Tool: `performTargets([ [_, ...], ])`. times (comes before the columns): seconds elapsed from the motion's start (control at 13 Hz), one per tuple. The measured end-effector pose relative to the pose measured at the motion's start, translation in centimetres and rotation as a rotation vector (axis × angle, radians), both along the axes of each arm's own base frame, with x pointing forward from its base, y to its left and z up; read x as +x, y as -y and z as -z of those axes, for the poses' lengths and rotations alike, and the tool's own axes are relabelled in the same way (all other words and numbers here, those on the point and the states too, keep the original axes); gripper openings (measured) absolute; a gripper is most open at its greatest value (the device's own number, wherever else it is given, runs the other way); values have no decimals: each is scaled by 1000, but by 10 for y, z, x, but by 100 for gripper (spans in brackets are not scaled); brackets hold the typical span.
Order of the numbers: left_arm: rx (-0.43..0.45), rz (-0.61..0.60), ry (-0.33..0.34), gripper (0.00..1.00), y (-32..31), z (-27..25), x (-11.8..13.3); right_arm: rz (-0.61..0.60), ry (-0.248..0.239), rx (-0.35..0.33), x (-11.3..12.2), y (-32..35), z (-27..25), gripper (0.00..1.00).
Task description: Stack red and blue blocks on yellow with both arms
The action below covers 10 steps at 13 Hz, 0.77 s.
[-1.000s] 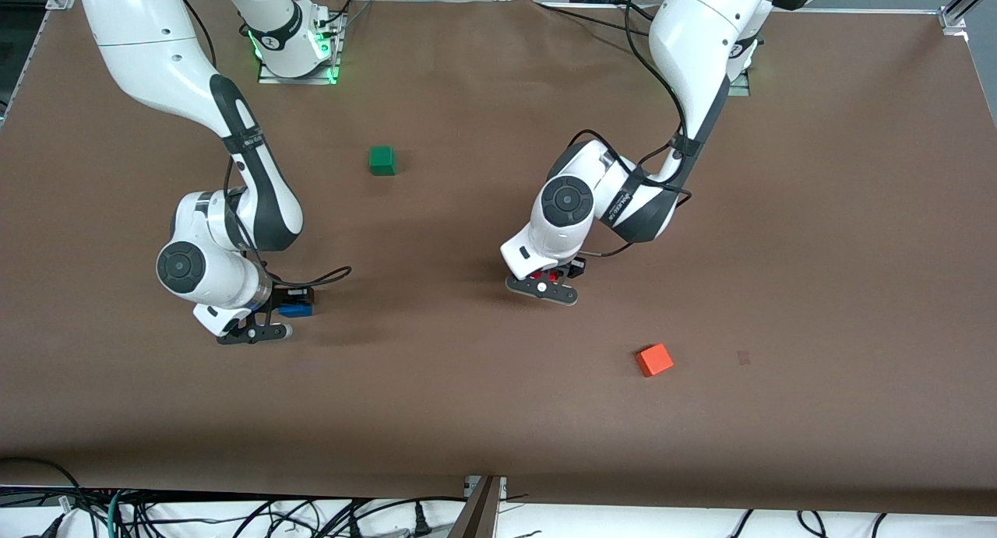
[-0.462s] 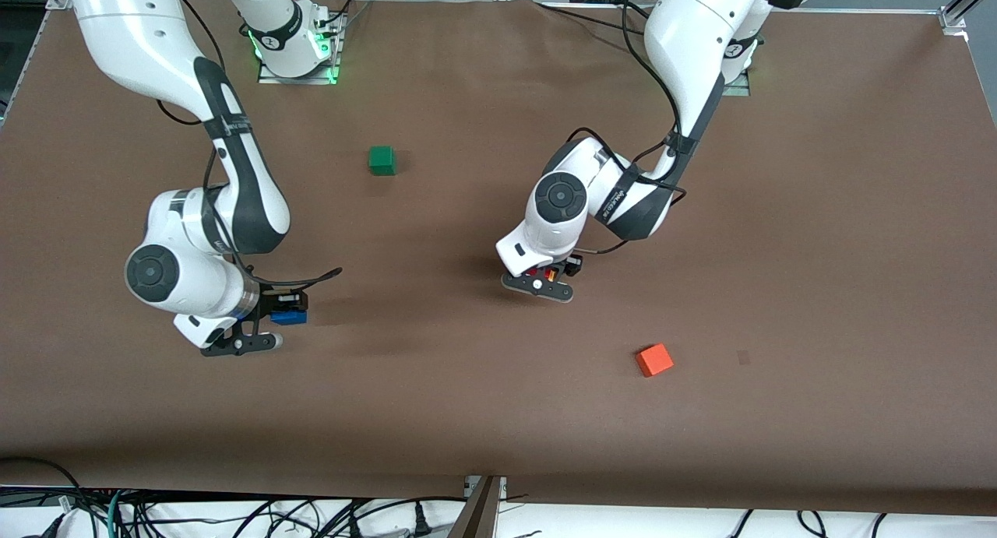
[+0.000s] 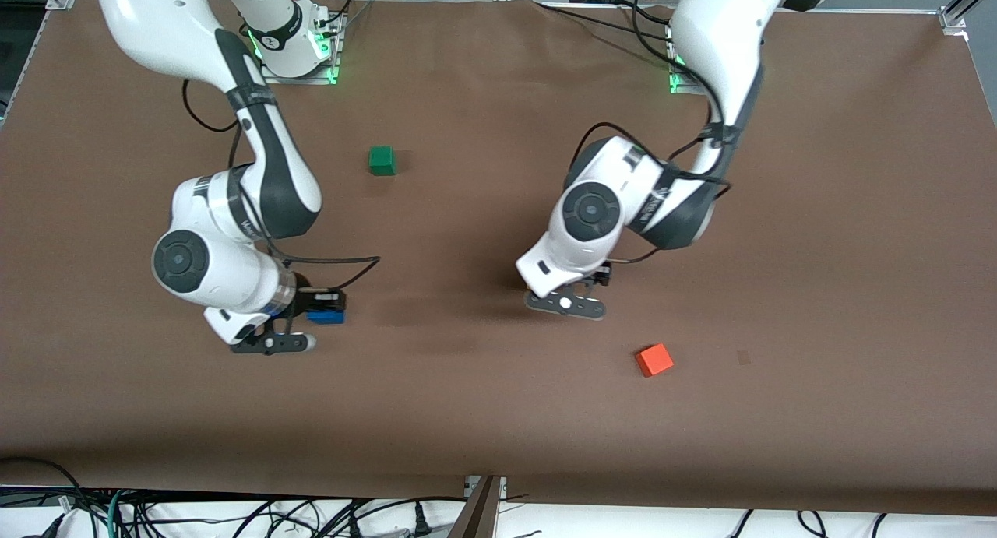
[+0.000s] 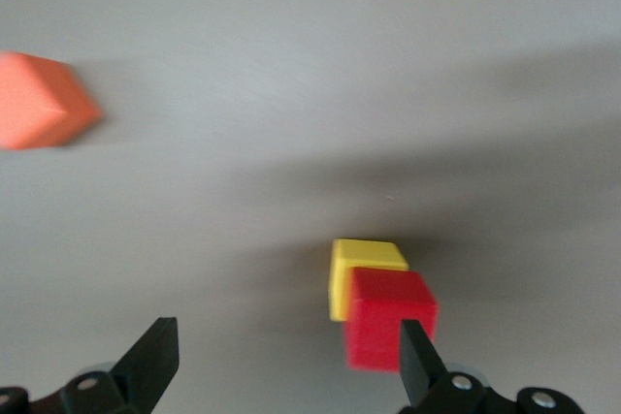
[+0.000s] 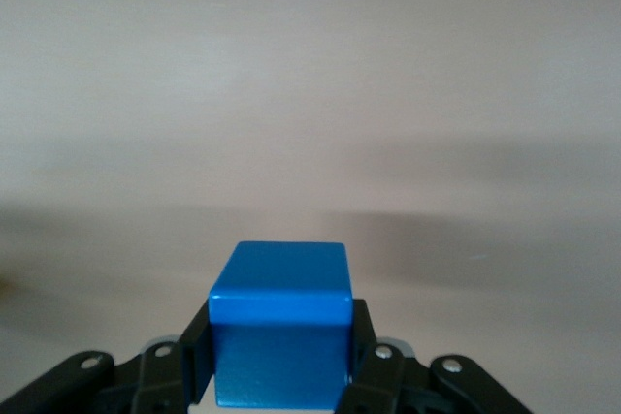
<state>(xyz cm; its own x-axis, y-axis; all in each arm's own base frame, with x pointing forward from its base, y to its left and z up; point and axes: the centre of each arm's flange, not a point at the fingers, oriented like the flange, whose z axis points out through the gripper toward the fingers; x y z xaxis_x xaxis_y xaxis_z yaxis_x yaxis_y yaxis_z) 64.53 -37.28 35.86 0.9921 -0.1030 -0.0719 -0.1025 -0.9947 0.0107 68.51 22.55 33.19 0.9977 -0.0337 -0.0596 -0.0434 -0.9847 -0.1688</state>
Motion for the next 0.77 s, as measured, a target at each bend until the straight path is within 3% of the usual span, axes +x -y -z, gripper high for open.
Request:
performTargets([
  [0.38,-44,-270,140,100,-191,-150,62,190,-6,50,-40,-148,-33,56],
  [0.62,-52,-433,200,100,-313,-197,68,211,38,14,-80,-242,-33,56],
  [0.77,-45,-505,193,100,-366,-215,60,212,84,8,-103,-288,-21,56],
])
